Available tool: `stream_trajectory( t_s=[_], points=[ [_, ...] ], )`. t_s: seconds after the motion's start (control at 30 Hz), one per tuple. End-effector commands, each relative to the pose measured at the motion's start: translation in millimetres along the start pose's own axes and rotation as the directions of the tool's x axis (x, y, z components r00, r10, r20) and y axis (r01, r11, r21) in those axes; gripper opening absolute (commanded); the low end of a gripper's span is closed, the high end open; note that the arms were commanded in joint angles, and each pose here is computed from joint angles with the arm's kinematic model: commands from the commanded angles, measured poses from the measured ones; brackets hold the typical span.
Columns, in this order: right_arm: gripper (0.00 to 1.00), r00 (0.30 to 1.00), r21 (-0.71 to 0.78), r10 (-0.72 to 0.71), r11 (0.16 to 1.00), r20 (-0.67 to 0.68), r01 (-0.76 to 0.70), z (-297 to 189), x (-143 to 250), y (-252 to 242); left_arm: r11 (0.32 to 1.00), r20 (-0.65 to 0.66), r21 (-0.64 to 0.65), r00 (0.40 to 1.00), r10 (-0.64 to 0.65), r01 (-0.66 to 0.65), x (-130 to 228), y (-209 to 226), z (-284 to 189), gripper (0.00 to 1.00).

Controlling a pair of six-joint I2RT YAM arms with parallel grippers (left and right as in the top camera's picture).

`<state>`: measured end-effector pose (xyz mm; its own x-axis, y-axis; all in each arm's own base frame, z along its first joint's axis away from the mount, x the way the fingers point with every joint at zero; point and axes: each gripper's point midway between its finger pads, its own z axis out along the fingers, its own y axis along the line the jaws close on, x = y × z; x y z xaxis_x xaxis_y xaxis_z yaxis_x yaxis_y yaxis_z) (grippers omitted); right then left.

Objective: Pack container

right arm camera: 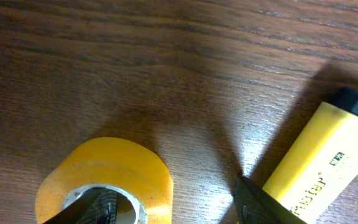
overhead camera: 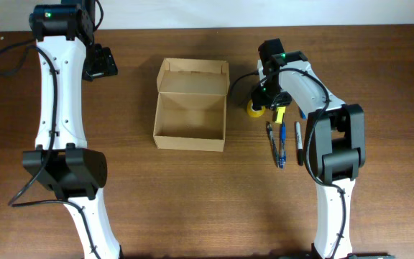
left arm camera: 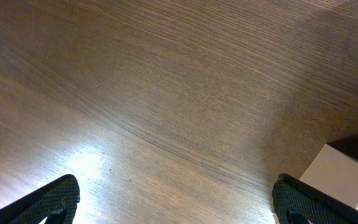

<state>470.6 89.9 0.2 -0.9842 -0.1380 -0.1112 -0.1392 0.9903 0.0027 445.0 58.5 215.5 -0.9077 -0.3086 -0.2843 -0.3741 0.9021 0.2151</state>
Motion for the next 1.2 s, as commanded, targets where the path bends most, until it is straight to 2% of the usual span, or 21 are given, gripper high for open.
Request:
stream_trajectory(
  t_s=[0.0,0.17,0.37,0.47,0.7,0.93,1.17],
  points=[
    [0.47,1.0,0.01,0.001,1.0,-0.023,-0.001,12.0,7.4,0.9,1.0,-0.001,0.0,1.0,0.002,-0.002,0.2,1.3,0.1,1.0],
    [0.05,1.0,0.01,0.001,1.0,-0.024,-0.001,11.9,7.5,0.9,1.0,-0.001,0.0,1.0,0.002,-0.002,0.2,1.3,0.1,1.0],
    [0.04,0.999,0.011,0.005,1.0,-0.038,-0.004,1.9,7.7,0.5,1.0,-0.001,0.0,1.0,0.002,-0.002,0.2,1.3,0.1,1.0],
    [0.04,1.0,0.009,0.005,1.0,-0.01,-0.005,-18.6,-1.4,1.0,1.0,-0.001,0.0,1.0,0.002,-0.002,0.2,1.3,0.1,1.0],
    [0.04,0.991,0.001,0.006,1.0,0.134,-0.006,-91.1,-31.9,2.4,1.0,-0.001,0.0,1.0,0.002,-0.002,0.2,1.3,0.1,1.0],
    [0.04,0.978,-0.01,-0.009,1.0,0.208,0.012,-159.8,-37.6,12.0,1.0,-0.001,0.0,1.0,0.002,-0.002,0.2,1.3,0.1,1.0],
    [0.04,0.934,-0.023,-0.131,0.989,0.331,0.147,-240.6,-33.5,61.5,1.0,-0.001,0.0,1.0,0.002,-0.002,0.2,1.3,0.1,1.0]
  ],
)
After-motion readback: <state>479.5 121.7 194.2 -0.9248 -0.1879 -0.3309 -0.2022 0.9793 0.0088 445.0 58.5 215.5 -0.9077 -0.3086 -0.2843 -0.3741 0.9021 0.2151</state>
